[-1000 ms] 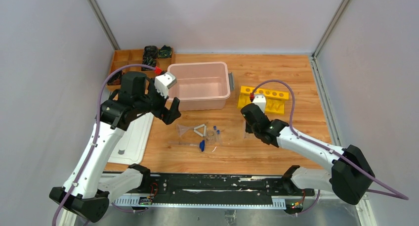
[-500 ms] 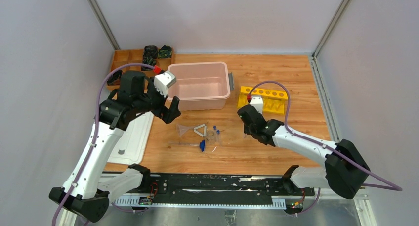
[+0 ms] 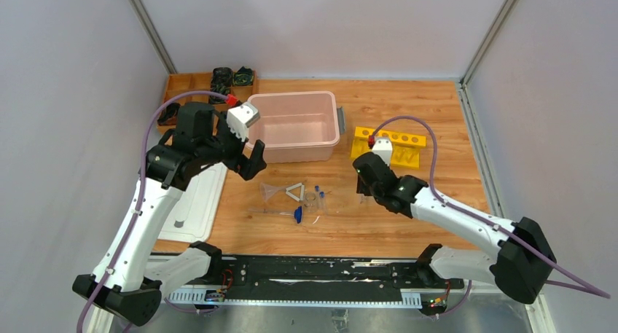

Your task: Organize the chemistry lab equipment

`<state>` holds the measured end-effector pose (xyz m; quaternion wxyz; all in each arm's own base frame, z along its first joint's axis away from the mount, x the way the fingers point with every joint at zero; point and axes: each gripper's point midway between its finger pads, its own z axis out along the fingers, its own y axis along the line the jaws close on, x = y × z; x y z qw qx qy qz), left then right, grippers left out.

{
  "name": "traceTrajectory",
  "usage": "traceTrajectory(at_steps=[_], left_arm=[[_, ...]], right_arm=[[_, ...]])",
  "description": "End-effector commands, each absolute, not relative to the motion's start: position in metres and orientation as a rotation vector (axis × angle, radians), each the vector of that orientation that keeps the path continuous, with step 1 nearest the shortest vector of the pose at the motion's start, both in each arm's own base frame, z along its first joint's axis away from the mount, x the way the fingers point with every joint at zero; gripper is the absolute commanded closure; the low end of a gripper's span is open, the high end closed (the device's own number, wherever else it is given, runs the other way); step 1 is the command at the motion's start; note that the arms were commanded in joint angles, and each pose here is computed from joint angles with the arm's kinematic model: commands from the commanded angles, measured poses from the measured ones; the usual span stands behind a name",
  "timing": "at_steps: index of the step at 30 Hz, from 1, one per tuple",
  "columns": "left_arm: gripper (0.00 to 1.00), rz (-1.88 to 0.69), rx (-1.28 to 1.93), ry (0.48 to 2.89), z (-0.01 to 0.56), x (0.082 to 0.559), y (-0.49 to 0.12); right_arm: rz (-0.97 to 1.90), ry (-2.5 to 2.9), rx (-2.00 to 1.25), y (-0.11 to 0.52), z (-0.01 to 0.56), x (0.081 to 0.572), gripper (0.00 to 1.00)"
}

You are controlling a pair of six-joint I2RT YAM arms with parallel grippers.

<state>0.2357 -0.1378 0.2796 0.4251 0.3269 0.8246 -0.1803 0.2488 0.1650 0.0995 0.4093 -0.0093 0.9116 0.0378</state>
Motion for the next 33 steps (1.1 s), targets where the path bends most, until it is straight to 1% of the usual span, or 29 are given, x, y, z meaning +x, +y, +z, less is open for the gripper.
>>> traceTrajectory(at_steps=[1,5,8,11,16,18,22,33], left_arm=[[0.00,-0.452,0.808,2.026,0.295,0.239,-0.139],[0.00,-0.446,0.794,2.031,0.296,0.240,-0.138],[0.00,-0.434,0.779,2.029,0.299,0.241,-0.136],[0.00,-0.425,0.765,2.035,0.299,0.243,-0.134],[0.00,-0.422,0.767,2.038,0.299,0.240,-0.133],[0.00,-0.415,0.771,2.034,0.300,0.239,-0.131],[0.00,-0.415,0.776,2.032,0.301,0.238,-0.131],[0.00,-0.430,0.780,2.030,0.302,0.236,-0.133]], right_arm=[[0.156,2.204,0.007,0.175,0.157,0.254,0.60],[0.230,2.198,-0.033,0.201,0.181,0.255,0.60],[0.294,2.238,-0.117,0.233,0.180,0.256,0.60],[0.319,2.327,-0.207,0.265,0.162,0.257,0.61],[0.272,2.424,-0.302,0.296,0.116,0.253,0.62],[0.250,2.454,-0.323,0.301,0.098,0.249,0.63],[0.206,2.512,-0.318,0.302,0.069,0.245,0.68],[0.130,2.575,-0.286,0.293,0.032,0.239,0.79]])
